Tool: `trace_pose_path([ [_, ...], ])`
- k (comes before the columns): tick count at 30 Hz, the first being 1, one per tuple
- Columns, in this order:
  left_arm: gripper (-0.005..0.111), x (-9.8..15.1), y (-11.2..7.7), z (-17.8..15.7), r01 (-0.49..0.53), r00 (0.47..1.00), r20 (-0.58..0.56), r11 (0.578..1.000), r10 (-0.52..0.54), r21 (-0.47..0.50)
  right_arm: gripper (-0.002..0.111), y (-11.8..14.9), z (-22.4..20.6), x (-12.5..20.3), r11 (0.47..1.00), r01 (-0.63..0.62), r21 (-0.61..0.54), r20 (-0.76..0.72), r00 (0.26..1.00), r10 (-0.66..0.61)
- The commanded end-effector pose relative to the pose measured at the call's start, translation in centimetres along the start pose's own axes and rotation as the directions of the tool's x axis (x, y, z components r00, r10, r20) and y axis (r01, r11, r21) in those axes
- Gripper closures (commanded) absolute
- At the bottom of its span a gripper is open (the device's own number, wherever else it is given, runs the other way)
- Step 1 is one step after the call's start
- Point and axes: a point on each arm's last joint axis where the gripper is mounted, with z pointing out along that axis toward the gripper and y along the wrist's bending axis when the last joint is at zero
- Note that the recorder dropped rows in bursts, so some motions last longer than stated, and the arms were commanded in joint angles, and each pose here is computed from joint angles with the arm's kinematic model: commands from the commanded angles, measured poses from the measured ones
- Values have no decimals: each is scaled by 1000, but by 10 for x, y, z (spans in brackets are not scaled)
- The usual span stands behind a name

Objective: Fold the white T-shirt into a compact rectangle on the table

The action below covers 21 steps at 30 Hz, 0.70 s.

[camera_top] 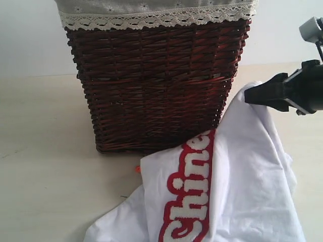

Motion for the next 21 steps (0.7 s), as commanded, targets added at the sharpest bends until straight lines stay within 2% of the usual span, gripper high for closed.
trace_pose_path([
  [1, 66, 13, -2, 16, -21, 982, -185, 999, 28, 43, 52, -1, -1, -2, 999, -42, 9, 16, 999, 42],
  [6, 65, 28, -9, 45, 21, 906, -421, 988, 47, 155, 52, 10, -12, -14, 1000, -2, -16, 61, 998, 3],
  [8, 65, 34, -3, 61, 47, 867, -498, 992, 17, 116, 50, 17, -19, -18, 999, 22, -27, 84, 996, -20],
  [10, 67, 44, 6, 75, 26, 813, -583, 997, 18, 67, 48, 24, -28, -22, 998, 51, -24, 115, 992, -47],
  [13, 79, 64, 14, 92, 21, 710, -702, 996, 49, 91, 48, 34, -40, -27, 996, 87, -9, 158, 984, -85],
  [16, 94, 83, 12, 108, 139, 626, -777, 970, 70, 200, 48, 40, -49, -30, 996, 88, 3, 187, 979, -87],
  [18, 99, 94, 15, 124, 199, 587, -806, 953, 70, 228, 49, 42, -51, -30, 996, 89, 4, 194, 977, -88],
  [21, 99, 118, 26, 143, 191, 507, -859, 963, 70, 191, 49, 42, -51, -30, 997, 73, 1, 196, 978, -72],
])
